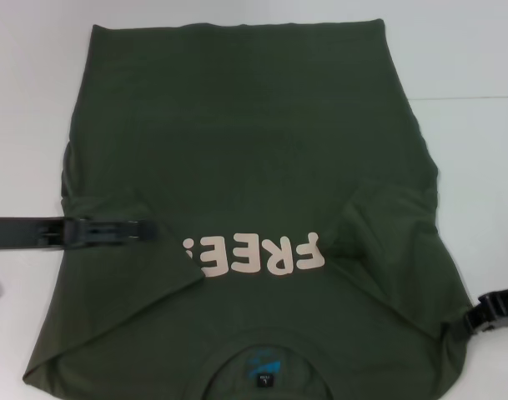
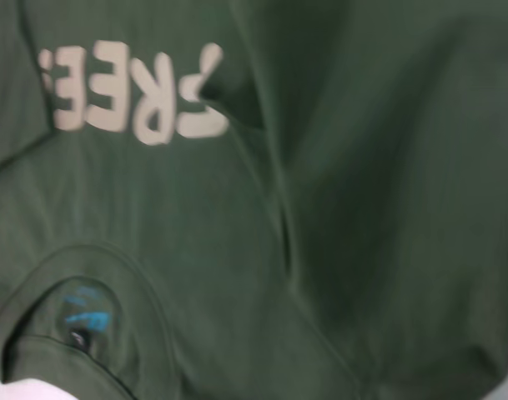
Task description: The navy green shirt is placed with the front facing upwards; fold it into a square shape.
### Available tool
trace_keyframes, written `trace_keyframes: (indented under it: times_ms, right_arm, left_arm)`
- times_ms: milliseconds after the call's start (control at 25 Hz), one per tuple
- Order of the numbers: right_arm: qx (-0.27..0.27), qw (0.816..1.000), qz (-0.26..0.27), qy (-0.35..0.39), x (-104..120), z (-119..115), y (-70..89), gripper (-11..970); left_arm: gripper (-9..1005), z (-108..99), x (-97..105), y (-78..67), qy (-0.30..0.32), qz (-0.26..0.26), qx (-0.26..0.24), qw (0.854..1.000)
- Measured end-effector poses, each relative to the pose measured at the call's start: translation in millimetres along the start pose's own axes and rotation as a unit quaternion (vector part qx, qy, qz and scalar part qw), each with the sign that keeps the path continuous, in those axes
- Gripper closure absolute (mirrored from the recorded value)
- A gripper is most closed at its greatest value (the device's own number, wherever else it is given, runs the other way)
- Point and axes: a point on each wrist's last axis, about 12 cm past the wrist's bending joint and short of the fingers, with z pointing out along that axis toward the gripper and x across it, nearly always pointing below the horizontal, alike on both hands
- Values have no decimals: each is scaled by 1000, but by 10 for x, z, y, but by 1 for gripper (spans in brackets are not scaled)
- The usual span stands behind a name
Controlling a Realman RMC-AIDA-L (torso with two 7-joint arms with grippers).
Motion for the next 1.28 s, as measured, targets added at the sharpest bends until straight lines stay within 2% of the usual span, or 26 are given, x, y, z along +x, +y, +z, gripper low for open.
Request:
trace_keyframes:
  times_ms: [160,240,280,320,400,800,1280]
  right_arm:
    - [-14,1000,-19,-13,-4,32,22,921]
    - [-20,999,-26,-18,-2,47,30,921]
    - [-22,999,-30,-21,-3,54,33,921]
    - [-25,999,-33,-24,-3,62,38,920]
    - [-29,998,-38,-26,-3,75,50,920]
    - [-30,998,-56,-28,-39,100,87,922]
    - [-32,997,-61,-28,-67,116,118,921]
  left_arm:
    - [144,-335,33,27,31,-93,-44,994]
    - [145,-422,69,53,54,-135,-68,987]
    - [145,-422,69,53,54,-135,-68,987]
    - [145,-449,113,76,76,-166,-89,979]
    - [146,-456,142,96,88,-182,-102,974]
    - [151,-472,336,267,111,-228,-145,956]
    - [156,-441,459,429,124,-245,-191,942]
